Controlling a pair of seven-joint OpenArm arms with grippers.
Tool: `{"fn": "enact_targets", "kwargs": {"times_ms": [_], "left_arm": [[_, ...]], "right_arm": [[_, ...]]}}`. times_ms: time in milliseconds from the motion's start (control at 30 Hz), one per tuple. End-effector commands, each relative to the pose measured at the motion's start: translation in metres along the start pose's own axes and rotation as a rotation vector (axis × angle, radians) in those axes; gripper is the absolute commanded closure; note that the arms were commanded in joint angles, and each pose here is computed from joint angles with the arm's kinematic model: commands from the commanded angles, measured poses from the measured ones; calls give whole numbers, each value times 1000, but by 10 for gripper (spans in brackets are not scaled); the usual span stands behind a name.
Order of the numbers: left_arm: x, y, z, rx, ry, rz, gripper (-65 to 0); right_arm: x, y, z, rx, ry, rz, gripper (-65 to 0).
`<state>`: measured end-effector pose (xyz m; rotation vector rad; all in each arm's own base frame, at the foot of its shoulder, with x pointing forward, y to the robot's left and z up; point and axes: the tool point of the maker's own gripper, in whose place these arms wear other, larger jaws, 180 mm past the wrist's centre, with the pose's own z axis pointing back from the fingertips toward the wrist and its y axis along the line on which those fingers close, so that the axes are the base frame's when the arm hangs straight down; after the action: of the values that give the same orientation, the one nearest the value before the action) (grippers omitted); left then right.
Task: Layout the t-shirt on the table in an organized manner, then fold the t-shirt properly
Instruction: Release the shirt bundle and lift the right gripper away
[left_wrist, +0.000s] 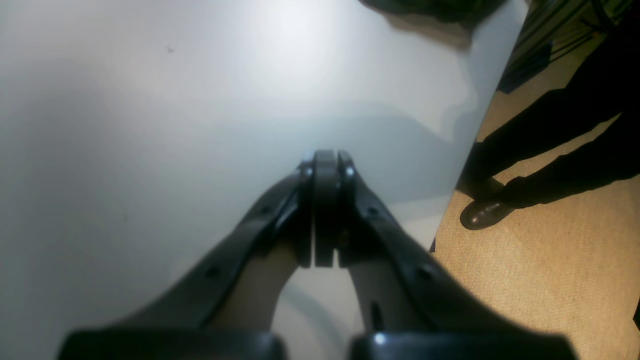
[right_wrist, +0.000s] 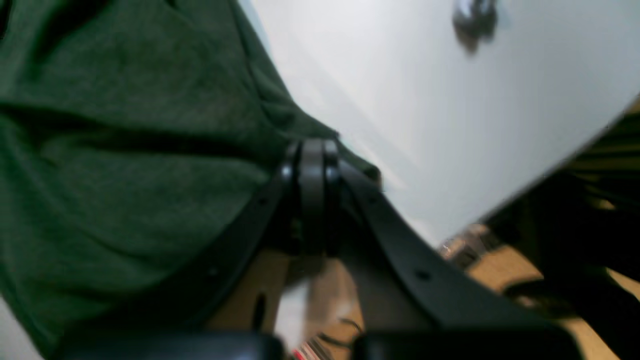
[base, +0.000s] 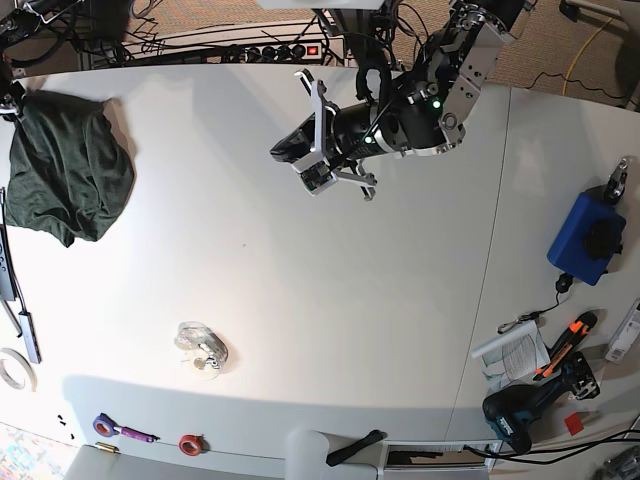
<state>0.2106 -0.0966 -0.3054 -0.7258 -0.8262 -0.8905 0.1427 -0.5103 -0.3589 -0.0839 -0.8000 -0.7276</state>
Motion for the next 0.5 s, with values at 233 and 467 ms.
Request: {"fn": "enact_targets", "kwargs": {"times_ms": [233, 467], "left_arm": [[37, -7, 5, -27, -180, -171, 0], [69, 22, 25, 91, -363, -245, 0]], "right_arm": [[125, 25, 51, 165, -419, 149, 0], [183, 76, 111, 265, -669, 267, 0]]}}
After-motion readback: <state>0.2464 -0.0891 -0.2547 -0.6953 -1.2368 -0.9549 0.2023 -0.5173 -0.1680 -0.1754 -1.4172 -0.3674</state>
